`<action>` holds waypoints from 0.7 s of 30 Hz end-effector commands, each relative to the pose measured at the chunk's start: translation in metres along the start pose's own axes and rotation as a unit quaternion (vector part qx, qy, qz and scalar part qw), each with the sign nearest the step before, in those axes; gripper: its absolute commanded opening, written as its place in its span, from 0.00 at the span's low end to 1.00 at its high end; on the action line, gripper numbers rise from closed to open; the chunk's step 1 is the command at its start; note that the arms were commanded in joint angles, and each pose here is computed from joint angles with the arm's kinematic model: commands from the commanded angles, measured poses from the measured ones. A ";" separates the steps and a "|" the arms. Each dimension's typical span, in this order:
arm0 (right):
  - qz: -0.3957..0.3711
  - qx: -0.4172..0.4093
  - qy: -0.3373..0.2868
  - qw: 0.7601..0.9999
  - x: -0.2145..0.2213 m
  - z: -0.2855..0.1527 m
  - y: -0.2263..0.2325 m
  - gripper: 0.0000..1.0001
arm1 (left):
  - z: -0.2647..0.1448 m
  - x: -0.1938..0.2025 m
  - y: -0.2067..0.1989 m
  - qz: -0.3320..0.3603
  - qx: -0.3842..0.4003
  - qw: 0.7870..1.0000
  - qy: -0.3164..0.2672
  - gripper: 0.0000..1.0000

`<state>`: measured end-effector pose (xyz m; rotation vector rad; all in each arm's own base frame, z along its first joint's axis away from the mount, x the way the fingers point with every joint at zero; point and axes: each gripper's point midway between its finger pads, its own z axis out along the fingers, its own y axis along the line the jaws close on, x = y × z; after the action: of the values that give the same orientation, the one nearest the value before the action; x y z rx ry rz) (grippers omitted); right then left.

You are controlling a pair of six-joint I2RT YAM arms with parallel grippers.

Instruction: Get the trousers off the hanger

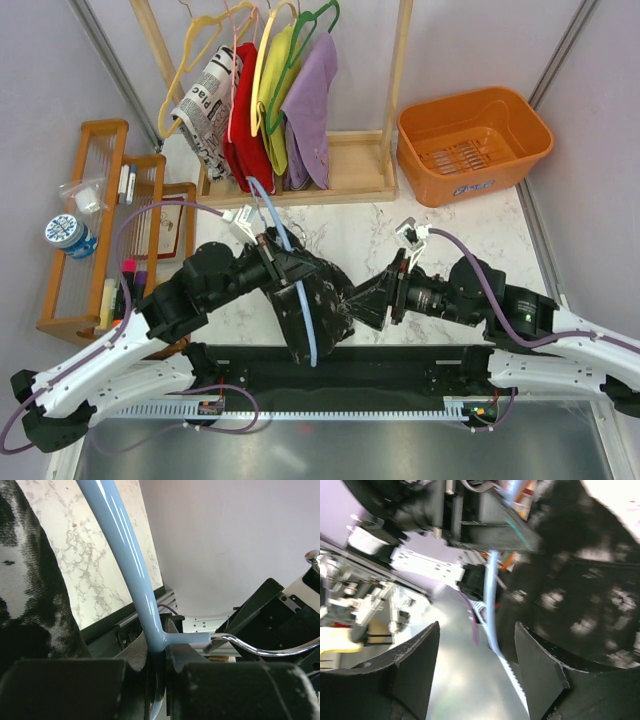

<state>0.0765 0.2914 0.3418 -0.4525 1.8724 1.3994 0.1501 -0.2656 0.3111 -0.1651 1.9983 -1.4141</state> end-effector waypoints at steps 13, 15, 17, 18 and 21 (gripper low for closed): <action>-0.248 0.039 0.089 0.964 0.070 0.032 -0.043 0.78 | -0.089 -0.096 -0.048 -0.017 -0.014 0.982 -0.189 0.02; -0.294 0.026 0.087 0.951 0.085 0.034 -0.038 0.78 | -0.093 -0.098 -0.051 -0.024 -0.011 0.981 -0.193 0.02; -0.310 0.005 0.059 0.949 0.088 0.038 -0.029 0.79 | -0.096 -0.098 -0.052 -0.033 -0.007 0.980 -0.194 0.02; -0.317 -0.008 0.050 0.947 0.090 0.038 -0.022 0.79 | -0.098 -0.099 -0.053 -0.036 -0.004 0.980 -0.196 0.02; -0.325 -0.036 0.005 0.945 0.090 0.043 -0.005 0.79 | -0.104 -0.101 -0.057 -0.052 0.006 0.978 -0.201 0.02</action>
<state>0.0314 0.3258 0.2264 -1.1185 1.7001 0.9742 0.1518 -0.1747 0.3684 -0.4243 1.8613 -1.1964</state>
